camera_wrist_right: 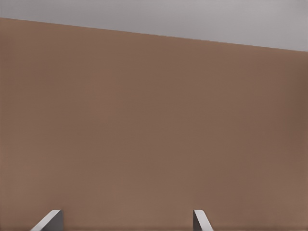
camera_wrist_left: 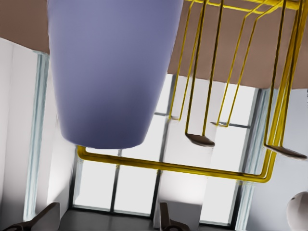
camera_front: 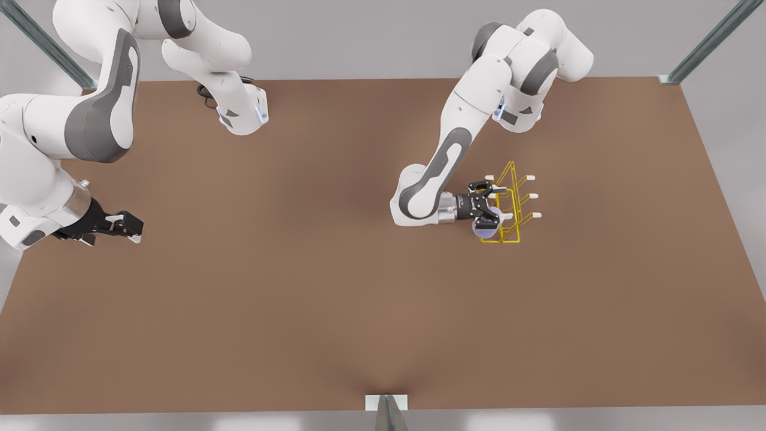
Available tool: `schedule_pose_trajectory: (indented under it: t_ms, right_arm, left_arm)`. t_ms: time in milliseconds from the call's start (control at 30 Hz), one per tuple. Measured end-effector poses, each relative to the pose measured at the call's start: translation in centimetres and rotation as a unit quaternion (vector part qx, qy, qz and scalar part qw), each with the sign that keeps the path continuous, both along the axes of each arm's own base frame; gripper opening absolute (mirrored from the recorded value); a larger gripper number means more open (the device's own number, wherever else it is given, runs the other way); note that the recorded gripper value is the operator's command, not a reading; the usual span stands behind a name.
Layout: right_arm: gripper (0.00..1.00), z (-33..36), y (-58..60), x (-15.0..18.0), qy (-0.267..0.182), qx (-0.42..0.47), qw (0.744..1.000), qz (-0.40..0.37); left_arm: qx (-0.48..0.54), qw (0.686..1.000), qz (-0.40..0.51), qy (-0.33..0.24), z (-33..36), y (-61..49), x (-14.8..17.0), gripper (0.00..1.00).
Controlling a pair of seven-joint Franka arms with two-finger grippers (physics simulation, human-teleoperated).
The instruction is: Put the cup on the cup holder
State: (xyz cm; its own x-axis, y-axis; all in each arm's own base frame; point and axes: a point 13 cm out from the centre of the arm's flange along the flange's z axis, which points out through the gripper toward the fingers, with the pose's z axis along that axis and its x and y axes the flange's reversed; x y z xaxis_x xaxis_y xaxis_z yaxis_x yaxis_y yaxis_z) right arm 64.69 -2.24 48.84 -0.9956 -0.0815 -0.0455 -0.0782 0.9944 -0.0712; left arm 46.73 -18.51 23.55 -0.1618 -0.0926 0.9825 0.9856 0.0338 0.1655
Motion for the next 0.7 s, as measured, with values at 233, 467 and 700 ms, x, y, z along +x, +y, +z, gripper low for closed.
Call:
schedule_pose_trajectory:
  t_ms: [233, 467, 700]
  right_arm:
    - [1.00, 0.0, 0.0, 0.0, 0.000, 0.000, 1.000, 0.000]
    - [1.00, -0.1, 0.3, 0.0, 0.001, -0.001, 1.000, 0.002]
    - [1.00, -0.2, 0.3, 0.0, 0.001, -0.001, 1.000, 0.003]
  left_arm:
    - [-0.317, 0.906, 0.203, -0.194, 13.3, 5.8, 6.6, 1.00]
    - [-0.601, 0.657, 0.299, -0.344, 19.8, 5.3, 16.7, 1.00]
    - [-0.593, 0.595, 0.288, -0.459, 24.7, 7.3, 16.9, 1.00]
